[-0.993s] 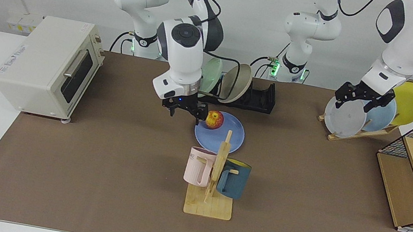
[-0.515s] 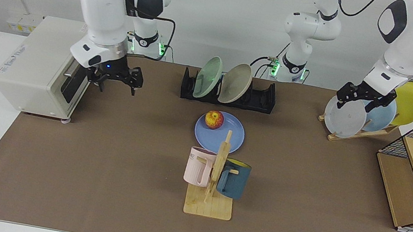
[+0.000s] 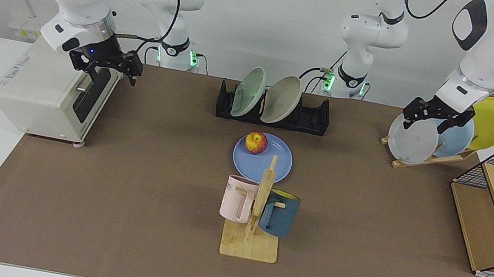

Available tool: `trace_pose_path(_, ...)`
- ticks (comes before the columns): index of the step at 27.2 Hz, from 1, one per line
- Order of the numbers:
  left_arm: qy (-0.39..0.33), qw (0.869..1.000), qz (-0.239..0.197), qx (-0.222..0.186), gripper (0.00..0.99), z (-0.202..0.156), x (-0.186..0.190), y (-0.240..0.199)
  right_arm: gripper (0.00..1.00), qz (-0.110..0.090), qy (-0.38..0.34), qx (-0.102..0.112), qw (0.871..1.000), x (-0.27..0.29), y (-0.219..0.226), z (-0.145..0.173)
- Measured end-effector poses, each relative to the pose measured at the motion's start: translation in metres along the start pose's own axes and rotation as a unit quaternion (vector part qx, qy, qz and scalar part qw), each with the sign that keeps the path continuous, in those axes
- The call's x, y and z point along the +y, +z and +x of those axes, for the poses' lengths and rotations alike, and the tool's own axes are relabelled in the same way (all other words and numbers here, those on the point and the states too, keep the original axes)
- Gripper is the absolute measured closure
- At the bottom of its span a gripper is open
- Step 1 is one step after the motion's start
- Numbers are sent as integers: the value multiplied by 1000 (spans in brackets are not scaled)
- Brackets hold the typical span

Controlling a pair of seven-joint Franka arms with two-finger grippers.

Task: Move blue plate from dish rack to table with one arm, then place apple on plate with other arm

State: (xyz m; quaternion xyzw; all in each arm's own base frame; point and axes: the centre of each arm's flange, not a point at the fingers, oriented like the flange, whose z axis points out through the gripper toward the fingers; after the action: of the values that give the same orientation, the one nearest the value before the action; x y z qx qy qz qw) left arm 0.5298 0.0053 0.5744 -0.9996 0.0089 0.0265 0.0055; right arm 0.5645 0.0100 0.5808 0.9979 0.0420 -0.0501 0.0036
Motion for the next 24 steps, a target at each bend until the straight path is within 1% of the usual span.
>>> trace_pose_path(3, -1, 1000, 0, 1, 0, 0, -1, 0, 0, 2, 4, -2, 1000, 1, 2, -1)
trace_pose_path(8, -13, 1000, -1, 0, 0, -1, -15, 0, 0, 3, 6, -3, 1000, 1, 6, -2)
trace_pose_path(11, -10, 1000, -1, 0, 0, -1, -13, 0, 0, 4, 12, -2, 1000, 4, 7, -2)
trace_pose_path(15, -3, 1000, 0, 0, 0, -1, -6, -1, 0, 18, 38, 10, 999, 6, 8, -1)
trace_pose_path(20, -2, 1000, 0, -2, 0, -2, -4, -2, 0, 21, 36, 16, 999, -2, 18, -10)
trace_pose_path(24, -4, 1000, 0, -4, 0, -4, -6, -2, 0, 22, 31, 30, 999, -6, 18, -15)
